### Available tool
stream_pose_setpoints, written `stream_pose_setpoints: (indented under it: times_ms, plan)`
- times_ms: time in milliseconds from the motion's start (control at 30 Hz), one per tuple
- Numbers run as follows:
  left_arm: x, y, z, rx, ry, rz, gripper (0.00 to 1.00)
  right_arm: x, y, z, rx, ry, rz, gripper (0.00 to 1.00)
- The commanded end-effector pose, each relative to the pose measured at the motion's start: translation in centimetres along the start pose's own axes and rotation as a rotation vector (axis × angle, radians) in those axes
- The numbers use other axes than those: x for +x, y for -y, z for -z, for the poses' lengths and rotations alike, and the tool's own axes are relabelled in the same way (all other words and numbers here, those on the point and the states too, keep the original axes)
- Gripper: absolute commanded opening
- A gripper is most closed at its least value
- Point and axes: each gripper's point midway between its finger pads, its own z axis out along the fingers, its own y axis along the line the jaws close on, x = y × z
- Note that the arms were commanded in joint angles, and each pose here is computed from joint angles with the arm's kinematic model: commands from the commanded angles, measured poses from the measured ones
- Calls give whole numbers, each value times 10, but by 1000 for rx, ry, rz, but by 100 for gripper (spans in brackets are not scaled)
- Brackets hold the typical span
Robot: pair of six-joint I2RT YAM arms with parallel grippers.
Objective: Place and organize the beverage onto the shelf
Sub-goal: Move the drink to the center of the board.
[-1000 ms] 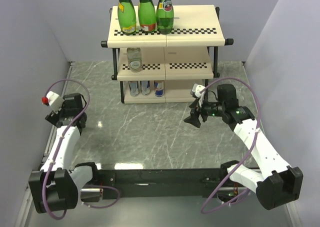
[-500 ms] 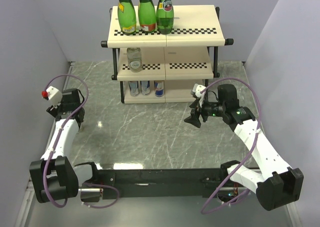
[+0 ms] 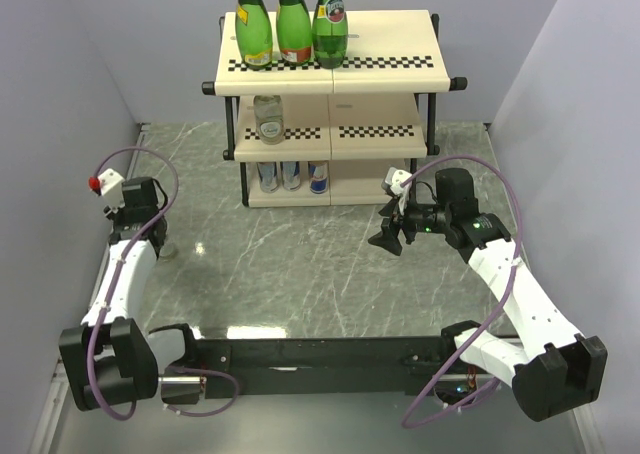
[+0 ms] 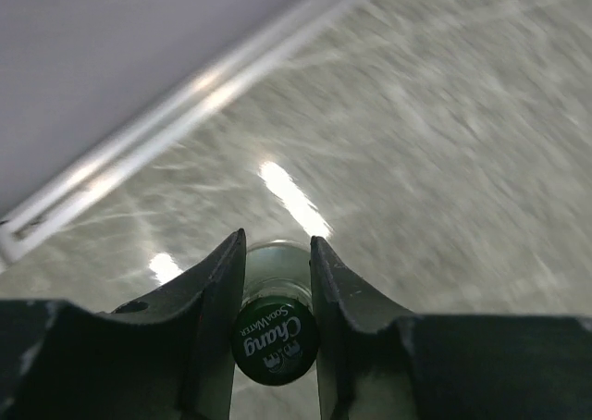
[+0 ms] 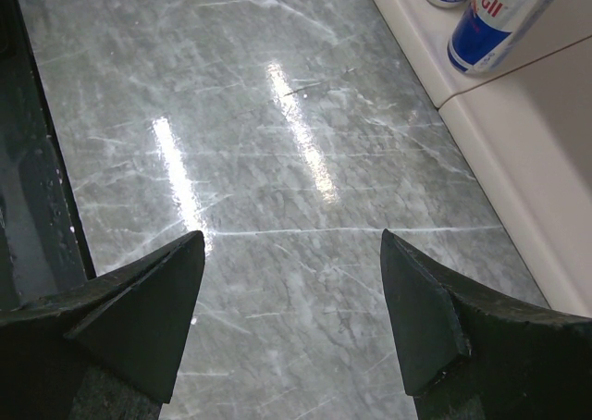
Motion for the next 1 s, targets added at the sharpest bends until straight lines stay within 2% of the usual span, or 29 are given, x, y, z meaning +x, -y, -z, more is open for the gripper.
stream_pose_setpoints:
  times_ms: [0, 167, 333, 467, 567, 967]
  plan:
    - [-31, 48, 31, 293, 33, 42, 0, -19, 2, 7, 10, 41, 48, 82]
    - [-26, 84, 77, 595, 43, 13, 0, -18, 3, 7, 13, 38, 46, 83]
    - [-7, 120, 133, 870, 36, -89, 1, -15, 5, 5, 14, 28, 38, 83]
    - [29, 158, 198, 1152, 2, -228, 1, -13, 7, 4, 23, 22, 35, 83]
    - [55, 176, 233, 1291, -12, -324, 0, -12, 9, 3, 27, 16, 33, 83]
    - [125, 234, 338, 1608, 127, -637, 0, -1, 17, -1, 47, -17, 10, 82]
